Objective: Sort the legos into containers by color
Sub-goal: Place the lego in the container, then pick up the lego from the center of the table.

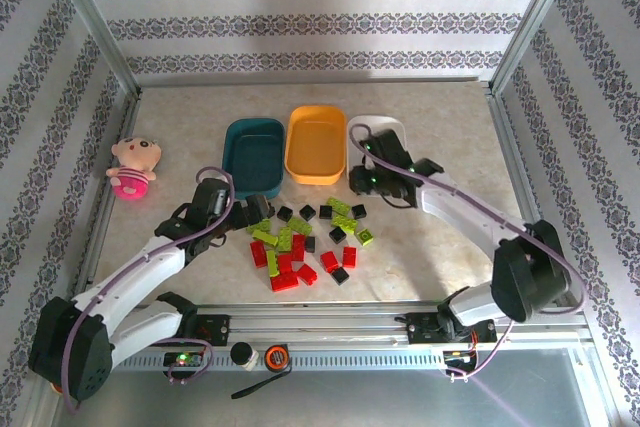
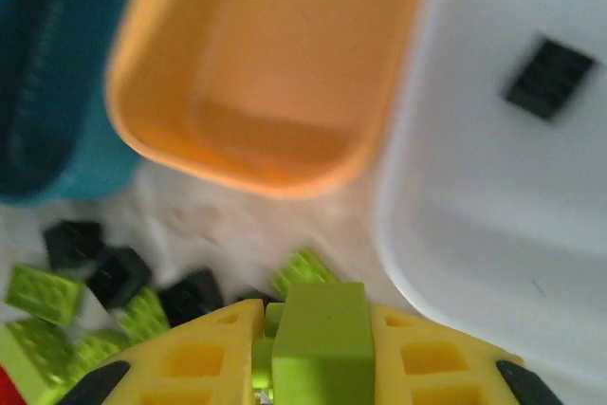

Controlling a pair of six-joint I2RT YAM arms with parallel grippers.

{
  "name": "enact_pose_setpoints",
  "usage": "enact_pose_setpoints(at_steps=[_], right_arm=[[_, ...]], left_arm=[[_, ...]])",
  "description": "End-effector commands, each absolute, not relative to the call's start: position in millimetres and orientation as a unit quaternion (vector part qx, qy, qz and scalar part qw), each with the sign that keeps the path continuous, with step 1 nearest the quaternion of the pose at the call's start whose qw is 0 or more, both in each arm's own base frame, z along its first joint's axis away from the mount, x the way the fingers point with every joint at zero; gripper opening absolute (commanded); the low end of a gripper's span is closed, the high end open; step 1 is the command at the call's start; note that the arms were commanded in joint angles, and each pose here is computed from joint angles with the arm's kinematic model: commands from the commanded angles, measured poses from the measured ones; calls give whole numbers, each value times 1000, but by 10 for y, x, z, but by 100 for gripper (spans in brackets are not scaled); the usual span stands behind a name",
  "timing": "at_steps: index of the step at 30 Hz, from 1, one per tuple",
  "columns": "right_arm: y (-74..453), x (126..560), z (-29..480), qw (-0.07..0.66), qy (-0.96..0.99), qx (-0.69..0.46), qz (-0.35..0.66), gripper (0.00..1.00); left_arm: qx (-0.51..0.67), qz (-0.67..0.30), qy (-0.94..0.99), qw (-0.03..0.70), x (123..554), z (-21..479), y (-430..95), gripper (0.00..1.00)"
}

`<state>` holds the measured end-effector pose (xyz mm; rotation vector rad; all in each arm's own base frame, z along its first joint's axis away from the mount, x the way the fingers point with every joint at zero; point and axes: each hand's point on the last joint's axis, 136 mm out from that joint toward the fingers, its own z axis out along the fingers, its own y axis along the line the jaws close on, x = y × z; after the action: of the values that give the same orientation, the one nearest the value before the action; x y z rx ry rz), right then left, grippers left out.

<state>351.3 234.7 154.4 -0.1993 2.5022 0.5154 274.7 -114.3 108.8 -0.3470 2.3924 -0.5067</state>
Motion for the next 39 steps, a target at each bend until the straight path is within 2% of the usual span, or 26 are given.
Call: enact_pose_setpoints(at_steps=[1,6,10,13,15,17,20,23,33,39], right_arm=[[2655,3779,1423,283,935,-99,190,22],[2814,4357,1235,298,940,-85,143,23],[2872,4641,1097,300,944,-75,118,27],[2891,4758,1040,295,946,-63,115,39],[2896,4795,1073,297,946,-58,119,51],[2892,4782,1139,302,944,-55,123,61],[2838,4684,1225,309,941,-53,129,66],[2755,4533,1285,314,938,-45,142,67],[2397,3948,1321,313,934,-20,169,68],[2168,3731,1395,324,931,-10,168,68]], left_arm=[[-128,-180,916,334,2723,1146,-1098,99],[-125,-166,924,322,2622,1111,-1032,100],[-124,-157,932,303,2568,1054,-1014,96],[-122,-159,935,293,2556,1018,-1034,96],[-120,-162,936,288,2558,989,-1054,95],[-113,-169,937,286,2589,993,-1099,91],[-99,-184,936,282,2666,1020,-1208,84],[-81,-194,935,286,2784,1053,-1344,80],[-36,-156,943,293,3199,824,-1582,77],[-55,-118,951,282,3276,626,-1497,68]])
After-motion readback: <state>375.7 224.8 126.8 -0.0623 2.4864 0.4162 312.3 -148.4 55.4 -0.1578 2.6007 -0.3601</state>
